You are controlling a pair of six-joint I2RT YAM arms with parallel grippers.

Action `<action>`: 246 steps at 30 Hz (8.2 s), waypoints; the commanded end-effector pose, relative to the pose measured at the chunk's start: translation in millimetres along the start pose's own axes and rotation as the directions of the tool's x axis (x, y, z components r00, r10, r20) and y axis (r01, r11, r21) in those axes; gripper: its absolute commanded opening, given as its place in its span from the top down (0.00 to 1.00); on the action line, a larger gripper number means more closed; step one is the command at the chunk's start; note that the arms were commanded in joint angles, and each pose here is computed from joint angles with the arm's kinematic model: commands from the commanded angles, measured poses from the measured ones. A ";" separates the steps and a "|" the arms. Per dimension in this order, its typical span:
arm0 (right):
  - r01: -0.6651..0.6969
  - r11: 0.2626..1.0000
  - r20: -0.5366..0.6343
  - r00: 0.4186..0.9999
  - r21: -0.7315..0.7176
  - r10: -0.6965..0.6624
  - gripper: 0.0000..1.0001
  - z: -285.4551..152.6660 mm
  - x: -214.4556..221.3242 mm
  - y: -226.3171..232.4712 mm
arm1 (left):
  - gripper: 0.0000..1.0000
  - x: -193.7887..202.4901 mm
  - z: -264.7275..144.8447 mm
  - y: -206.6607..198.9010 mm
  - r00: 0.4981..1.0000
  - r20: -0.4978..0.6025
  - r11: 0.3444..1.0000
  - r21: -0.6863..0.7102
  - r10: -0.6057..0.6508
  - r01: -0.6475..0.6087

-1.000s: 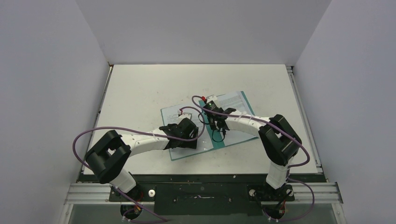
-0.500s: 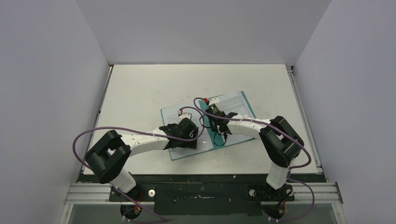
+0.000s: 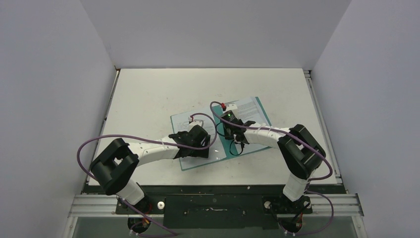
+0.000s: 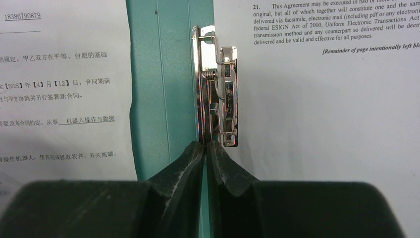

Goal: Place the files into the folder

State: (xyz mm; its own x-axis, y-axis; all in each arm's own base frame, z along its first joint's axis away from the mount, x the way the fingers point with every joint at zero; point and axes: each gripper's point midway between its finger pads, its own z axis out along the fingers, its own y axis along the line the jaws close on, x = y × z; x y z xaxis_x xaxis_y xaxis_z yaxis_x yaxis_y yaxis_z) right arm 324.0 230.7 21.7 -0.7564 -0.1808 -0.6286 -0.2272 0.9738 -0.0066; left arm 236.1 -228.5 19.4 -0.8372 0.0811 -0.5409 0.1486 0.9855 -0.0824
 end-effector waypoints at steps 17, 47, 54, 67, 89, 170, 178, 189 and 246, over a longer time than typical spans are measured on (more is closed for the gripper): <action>-0.137 0.987 -0.103 0.986 -0.089 0.128 0.83 -16.5 33.8 7.8 | 0.00 24.0 -0.1 -7.1 0.997 -0.077 0.999 0.034 -0.012 0.015; -0.107 0.994 0.129 0.986 0.029 0.102 0.70 -35.1 -78.7 -4.5 | 0.01 -6.6 -36.8 -13.5 0.999 0.025 0.995 0.087 -0.041 0.039; -0.087 0.995 0.094 0.992 0.053 0.082 0.71 -10.8 -74.5 -1.5 | 0.03 -21.7 -62.8 -12.8 0.993 0.087 0.989 0.134 -0.075 0.063; -0.071 0.995 0.045 0.997 0.076 0.068 0.76 15.5 -61.9 -1.7 | 0.04 -37.3 -95.3 -4.4 0.977 0.169 0.975 0.201 -0.134 0.098; -0.053 0.991 -0.005 0.999 0.124 0.054 0.95 29.2 -34.9 -11.3 | 0.04 -36.5 -98.0 4.6 0.972 0.179 0.974 0.190 -0.155 0.120; -0.149 0.973 0.124 0.977 -0.176 0.172 0.95 -132.0 -55.8 -26.1 | 1.00 -33.6 -160.9 -2.9 0.795 -0.022 0.461 0.805 -0.606 0.374; -0.129 0.971 0.052 0.988 -0.203 0.142 0.74 -103.7 -35.8 -3.7 | 1.00 -40.3 -175.0 8.3 0.814 0.051 0.558 0.753 -0.579 0.350; -0.108 0.988 0.072 0.991 -0.114 0.116 0.35 -100.4 -35.6 -23.8 | 1.00 -51.7 -192.8 25.9 0.874 0.145 0.729 0.624 -0.463 0.282; -0.421 0.816 -0.175 0.907 -0.396 0.383 0.07 -54.3 94.1 6.9 | 0.31 -101.6 -220.5 -60.1 0.965 0.169 0.666 0.746 -0.200 0.007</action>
State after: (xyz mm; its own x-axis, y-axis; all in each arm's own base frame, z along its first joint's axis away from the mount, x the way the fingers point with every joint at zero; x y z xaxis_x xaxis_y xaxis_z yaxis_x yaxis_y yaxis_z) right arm 258.2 225.7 36.9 -0.7992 0.2174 -0.5604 -0.1934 0.7897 0.5822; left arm 196.9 -225.3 230.2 -0.8001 -0.1189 -0.5880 0.3658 0.6801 -0.6353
